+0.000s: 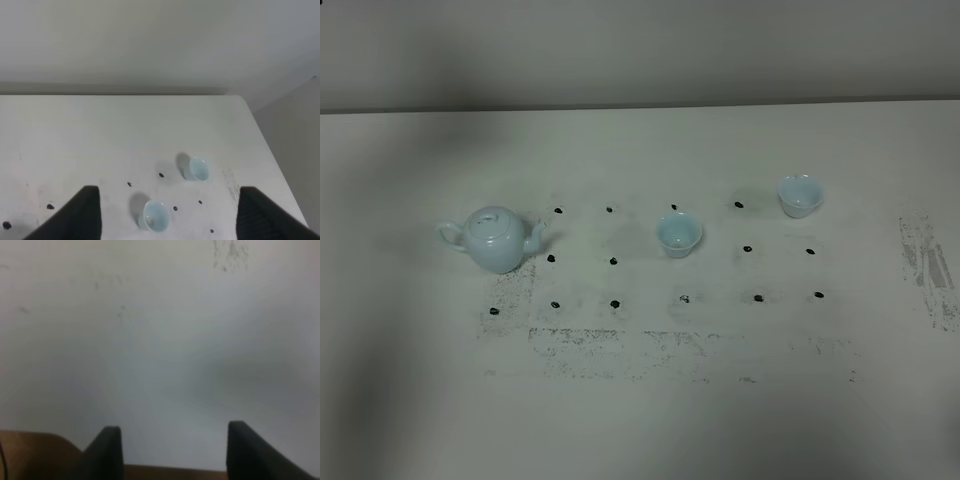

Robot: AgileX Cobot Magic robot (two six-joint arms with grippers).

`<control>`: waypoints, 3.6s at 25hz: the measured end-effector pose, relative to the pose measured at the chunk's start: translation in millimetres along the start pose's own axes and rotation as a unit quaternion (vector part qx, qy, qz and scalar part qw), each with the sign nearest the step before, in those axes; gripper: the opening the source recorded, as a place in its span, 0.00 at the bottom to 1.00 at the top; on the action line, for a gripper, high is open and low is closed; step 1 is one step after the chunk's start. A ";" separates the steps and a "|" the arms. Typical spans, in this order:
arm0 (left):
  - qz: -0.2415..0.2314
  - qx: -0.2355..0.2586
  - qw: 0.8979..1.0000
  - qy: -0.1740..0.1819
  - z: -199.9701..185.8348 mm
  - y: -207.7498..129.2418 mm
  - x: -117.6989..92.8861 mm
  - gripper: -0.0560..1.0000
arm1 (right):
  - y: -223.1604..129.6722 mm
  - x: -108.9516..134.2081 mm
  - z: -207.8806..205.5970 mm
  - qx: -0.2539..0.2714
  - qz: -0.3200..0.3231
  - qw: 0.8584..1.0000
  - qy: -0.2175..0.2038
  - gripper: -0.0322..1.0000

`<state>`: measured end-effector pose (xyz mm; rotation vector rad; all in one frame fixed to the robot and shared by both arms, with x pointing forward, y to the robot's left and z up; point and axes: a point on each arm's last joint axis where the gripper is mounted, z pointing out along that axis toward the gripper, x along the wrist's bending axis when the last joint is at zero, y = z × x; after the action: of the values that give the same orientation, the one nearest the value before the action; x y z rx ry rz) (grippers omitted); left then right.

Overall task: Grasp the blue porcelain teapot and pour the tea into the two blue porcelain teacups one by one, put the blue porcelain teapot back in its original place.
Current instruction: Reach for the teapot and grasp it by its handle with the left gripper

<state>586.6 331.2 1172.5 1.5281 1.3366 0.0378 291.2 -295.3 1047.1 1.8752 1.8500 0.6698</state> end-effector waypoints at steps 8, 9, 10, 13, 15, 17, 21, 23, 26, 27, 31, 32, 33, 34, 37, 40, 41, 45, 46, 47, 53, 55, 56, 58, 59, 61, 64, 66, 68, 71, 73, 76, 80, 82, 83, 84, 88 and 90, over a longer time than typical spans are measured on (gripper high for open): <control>0.004 0.007 1.000 -0.004 0.0 -1.4 -0.8 0.61 | -18.0 1.4 -20.6 -0.092 -0.014 0.996 0.012 0.50; 0.004 0.007 1.000 -0.004 0.0 -1.4 -0.8 0.61 | -20.5 1.4 -23.2 -0.104 -0.014 0.994 0.013 0.50; 0.004 0.007 1.000 -0.004 0.0 -1.4 -0.8 0.61 | -22.9 1.4 -25.7 -0.116 -0.015 0.993 0.013 0.50; 0.006 0.007 1.000 -0.004 0.0 -1.4 -0.8 0.61 | -31.3 1.2 -33.3 -0.151 -0.016 0.988 0.014 0.50; 0.007 0.008 1.000 -0.004 0.0 -1.4 -0.8 0.61 | -37.3 1.1 -38.0 -0.175 -0.016 0.984 0.015 0.50; 0.009 0.008 1.000 -0.005 0.0 -1.4 -0.8 0.61 | -43.3 1.0 -42.4 -0.198 -0.017 0.980 0.016 0.50; 0.009 0.009 1.000 -0.006 0.0 -1.7 -1.0 0.61 | -46.2 1.0 -44.3 -0.209 -0.022 0.978 0.016 0.50; 0.010 0.009 1.000 -0.006 0.0 -1.7 -1.0 0.61 | -46.3 1.2 -44.1 -0.209 -0.022 0.978 0.017 0.50; 0.010 0.009 1.000 -0.006 0.0 -1.7 -1.0 0.61 | -46.3 1.5 -44.1 -0.209 -0.022 0.978 0.019 0.50; 0.010 0.010 1.000 -0.006 0.0 -1.8 -1.1 0.61 | -46.3 1.5 -44.1 -0.209 -0.022 0.978 0.019 0.50; 0.010 0.011 1.000 -0.007 0.0 -2.0 -1.2 0.61 | -46.3 1.6 -44.1 -0.209 -0.022 0.978 0.019 0.50; 0.010 0.011 1.000 -0.007 0.0 -2.1 -1.3 0.61 | -46.3 1.8 -44.1 -0.209 -0.022 0.977 0.020 0.50; 0.010 0.012 1.000 -0.007 0.0 -2.2 -1.3 0.61 | -46.3 2.1 -44.1 -0.209 -0.022 0.977 0.022 0.50; 0.010 0.012 1.000 -0.008 0.0 -2.3 -1.4 0.61 | -46.3 2.7 -44.2 -0.209 -0.021 0.977 0.026 0.50; 0.010 0.015 1.000 -0.009 -0.1 -2.7 -1.6 0.61 | -46.4 3.7 -44.2 -0.209 -0.019 0.977 0.032 0.50; 0.011 0.015 1.000 -0.009 -0.1 -2.7 -1.6 0.61 | -46.4 4.5 -44.3 -0.208 -0.018 0.977 0.037 0.50; 0.011 0.015 1.000 -0.009 -0.1 -2.7 -1.6 0.61 | -46.4 4.6 -44.3 -0.209 -0.017 0.977 0.036 0.50; 0.011 0.016 1.000 -0.009 -0.1 -2.9 -1.5 0.61 | -46.3 5.7 -44.3 -0.209 -0.011 0.977 0.035 0.50; 0.011 0.016 1.000 -0.009 -0.1 -2.9 -1.5 0.61 | -46.2 6.0 -44.3 -0.209 -0.010 0.977 0.038 0.50; 0.012 0.016 1.000 -0.009 -0.1 -2.9 -1.5 0.61 | -46.3 6.6 -44.4 -0.209 -0.009 0.977 0.041 0.50; 0.036 0.055 0.998 0.015 8.0 -9.6 -3.4 0.61 | -46.2 7.0 -44.5 -0.210 -0.008 0.977 0.044 0.50; 0.056 0.084 0.994 0.048 18.0 -14.6 -7.7 0.60 | -46.2 7.0 -44.5 -0.210 -0.008 0.977 0.044 0.50; 0.068 0.100 0.990 0.071 24.4 -17.4 -10.8 0.59 | -46.2 7.1 -44.5 -0.210 -0.008 0.977 0.044 0.50; 0.097 0.128 0.980 0.115 36.6 -23.0 -20.5 0.58 | -46.2 7.1 -44.5 -0.210 -0.008 0.977 0.044 0.50; 0.109 0.143 0.973 0.142 40.9 -25.9 -23.5 0.57 | -46.2 7.1 -44.5 -0.210 -0.008 0.977 0.044 0.50; 0.133 0.176 0.957 0.190 51.1 -33.3 -32.7 0.57 | -46.2 7.1 -44.5 -0.210 -0.008 0.977 0.044 0.50; 0.158 0.208 0.920 0.292 57.8 -40.0 -38.2 0.57 | -46.2 7.1 -44.5 -0.210 -0.008 0.977 0.044 0.50; 0.165 0.218 0.893 0.358 59.1 -43.0 -42.1 0.57 | -46.2 7.1 -44.5 -0.210 -0.008 0.977 0.044 0.50; 0.188 0.229 0.865 0.405 62.2 -46.8 -50.9 0.57 | -46.2 7.1 -44.5 -0.210 -0.008 0.977 0.044 0.50; 0.225 0.237 0.837 0.439 69.9 -49.8 -59.1 0.57 | -46.2 7.1 -44.5 -0.210 -0.008 0.977 0.044 0.50; 0.237 0.239 0.828 0.448 75.5 -50.2 -55.7 0.57 | -46.3 7.2 -44.6 -0.210 -0.008 0.977 0.045 0.50; 0.269 0.239 0.812 0.459 93.6 -54.4 -39.6 0.57 | -46.3 7.8 -44.6 -0.210 -0.007 0.976 0.048 0.50; 0.303 0.240 0.814 0.434 131.5 -69.5 -15.5 0.57 | -46.0 9.5 -45.0 -0.212 -0.004 0.976 0.059 0.50; 0.312 0.248 0.813 0.424 148.6 -77.7 -3.9 0.57 | -45.8 9.7 -45.1 -0.213 -0.003 0.975 0.060 0.50; 0.316 0.252 0.812 0.421 156.8 -81.0 2.7 0.57 | -45.8 9.8 -45.1 -0.213 -0.003 0.975 0.060 0.50; 0.320 0.254 0.811 0.419 163.3 -83.7 7.8 0.57 | -45.8 9.8 -45.1 -0.213 -0.003 0.975 0.060 0.50; 0.325 0.272 0.806 0.414 185.5 -95.0 30.3 0.57 | -45.8 9.9 -45.2 -0.213 -0.003 0.975 0.061 0.50; 0.318 0.282 0.804 0.415 191.6 -99.8 40.7 0.57 | -45.8 10.0 -45.2 -0.213 -0.003 0.975 0.062 0.50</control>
<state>649.0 217.0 995.2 2.6097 1.4694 0.9027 227.3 -285.7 1055.8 1.5752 1.6199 1.1039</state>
